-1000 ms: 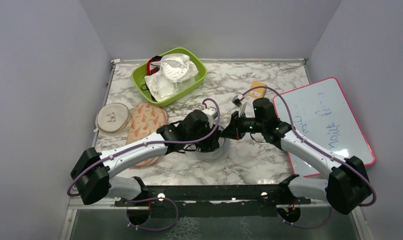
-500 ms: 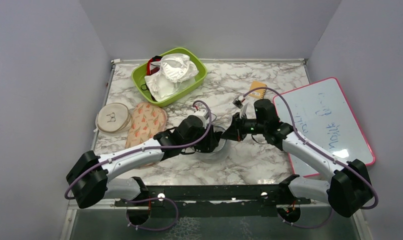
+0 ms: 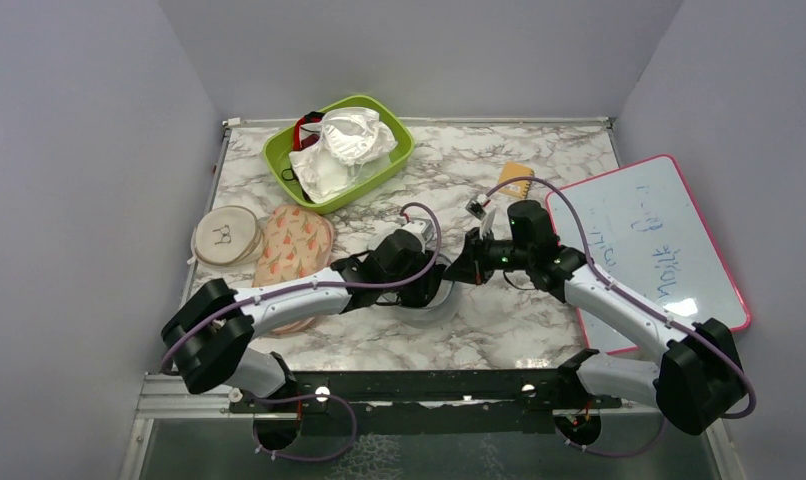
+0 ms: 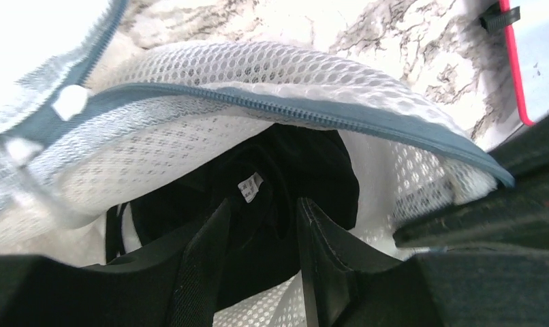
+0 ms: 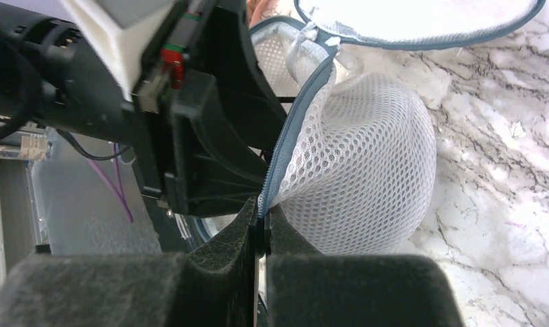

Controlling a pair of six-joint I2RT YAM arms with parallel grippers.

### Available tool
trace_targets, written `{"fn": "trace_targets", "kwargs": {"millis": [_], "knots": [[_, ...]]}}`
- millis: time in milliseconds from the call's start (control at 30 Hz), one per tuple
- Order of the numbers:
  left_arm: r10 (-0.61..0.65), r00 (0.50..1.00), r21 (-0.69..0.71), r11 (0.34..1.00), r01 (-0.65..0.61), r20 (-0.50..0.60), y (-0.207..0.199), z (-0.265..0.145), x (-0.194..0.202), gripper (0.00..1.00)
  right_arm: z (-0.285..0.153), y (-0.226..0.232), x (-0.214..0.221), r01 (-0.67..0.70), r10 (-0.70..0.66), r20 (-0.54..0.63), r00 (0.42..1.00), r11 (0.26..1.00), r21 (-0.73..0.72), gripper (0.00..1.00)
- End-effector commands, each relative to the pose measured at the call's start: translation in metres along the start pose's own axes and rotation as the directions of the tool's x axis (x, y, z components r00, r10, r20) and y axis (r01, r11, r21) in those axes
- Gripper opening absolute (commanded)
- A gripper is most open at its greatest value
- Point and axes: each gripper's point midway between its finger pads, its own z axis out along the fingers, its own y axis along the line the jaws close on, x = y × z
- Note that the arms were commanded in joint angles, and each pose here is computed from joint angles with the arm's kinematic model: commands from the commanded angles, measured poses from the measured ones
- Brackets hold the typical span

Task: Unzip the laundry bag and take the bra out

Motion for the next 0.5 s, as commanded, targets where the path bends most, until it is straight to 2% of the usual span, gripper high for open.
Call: {"fn": "trace_targets", "kwargs": {"millis": [0, 100, 167, 267, 367, 467], "knots": [[-0.023, 1.000, 0.130, 0.991, 0.024, -0.013, -0.023, 0.013, 0.004, 0.37, -0.002, 0.005, 0.003, -0.003, 0.003, 0.012, 1.000, 1.000, -0.020, 0.01], [-0.042, 0.999, 0.141, 0.989, 0.045, -0.028, -0.021, 0.023, 0.013, 0.39, -0.004, 0.005, 0.003, 0.004, -0.004, 0.030, 1.000, 1.000, -0.016, 0.01], [-0.041, 0.998, 0.130, 0.990, 0.047, -0.048, -0.017, 0.031, 0.020, 0.33, -0.004, 0.006, 0.004, 0.004, -0.004, 0.025, 1.000, 1.000, -0.019, 0.01], [-0.052, 0.997, 0.116, 0.991, 0.059, -0.063, -0.013, 0.039, 0.028, 0.32, -0.003, 0.006, 0.007, 0.002, -0.001, 0.008, 1.000, 1.000, -0.027, 0.01], [-0.066, 0.996, 0.121, 0.990, 0.072, -0.058, -0.015, 0.040, 0.030, 0.38, -0.003, 0.006, 0.009, 0.005, -0.004, 0.005, 1.000, 0.999, -0.033, 0.01], [-0.059, 0.997, 0.144, 0.987, 0.064, -0.042, -0.021, 0.039, 0.031, 0.50, -0.003, 0.007, 0.008, 0.015, -0.015, 0.002, 1.000, 0.999, -0.039, 0.01]]}}
